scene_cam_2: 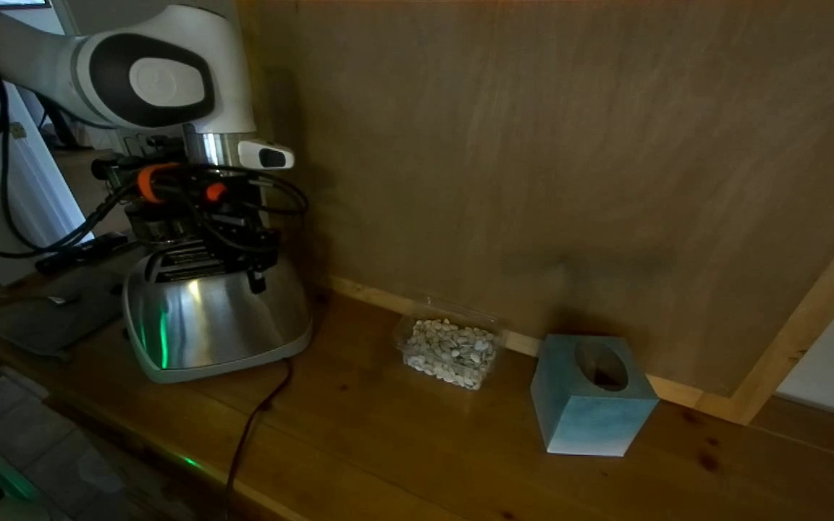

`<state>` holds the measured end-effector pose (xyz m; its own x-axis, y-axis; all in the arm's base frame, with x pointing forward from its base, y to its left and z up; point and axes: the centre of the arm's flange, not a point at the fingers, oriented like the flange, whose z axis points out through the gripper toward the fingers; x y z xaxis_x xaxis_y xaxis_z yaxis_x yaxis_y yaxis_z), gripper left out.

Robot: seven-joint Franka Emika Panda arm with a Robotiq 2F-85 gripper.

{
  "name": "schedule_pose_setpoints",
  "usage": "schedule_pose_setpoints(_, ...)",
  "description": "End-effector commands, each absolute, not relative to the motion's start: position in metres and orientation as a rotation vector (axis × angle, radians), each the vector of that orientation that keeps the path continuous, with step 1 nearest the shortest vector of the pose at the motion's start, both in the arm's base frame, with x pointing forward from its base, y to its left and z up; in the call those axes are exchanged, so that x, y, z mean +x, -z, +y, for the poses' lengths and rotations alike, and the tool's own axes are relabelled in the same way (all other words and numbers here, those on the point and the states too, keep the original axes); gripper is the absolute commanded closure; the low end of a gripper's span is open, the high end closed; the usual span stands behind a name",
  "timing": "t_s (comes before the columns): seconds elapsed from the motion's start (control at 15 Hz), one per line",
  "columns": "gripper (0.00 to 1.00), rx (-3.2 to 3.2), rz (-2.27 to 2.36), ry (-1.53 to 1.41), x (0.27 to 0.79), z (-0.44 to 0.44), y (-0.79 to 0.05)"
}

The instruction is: Turn the toaster ninety degrees to the left

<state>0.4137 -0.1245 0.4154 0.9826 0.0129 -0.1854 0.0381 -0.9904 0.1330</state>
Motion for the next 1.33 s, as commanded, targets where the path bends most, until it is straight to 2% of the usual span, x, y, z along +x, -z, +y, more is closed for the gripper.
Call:
schedule_pose_setpoints(0.0, 0.77, 2.937, 0.298, 0.338, 0.419, -0.126, -0.425)
schedule_pose_setpoints(0.13, 0.77, 2.944, 0.330, 0.353, 0.423, -0.127, -0.425)
schedule_pose_setpoints(0.2, 0.52, 2.973, 0.218, 0.305, 0.418, -0.121, -0.414)
schedule_pose_setpoints(0.53, 0.52, 2.972, 0.245, 0.314, 0.420, -0.123, -0.414)
schedule_pose_setpoints(0.6, 0.77, 2.954, 0.285, 0.353, 0.421, -0.121, -0.414)
schedule_pose_setpoints(1.27, 0.77, 2.813, 0.620, 0.356, 0.429, -0.099, -0.416)
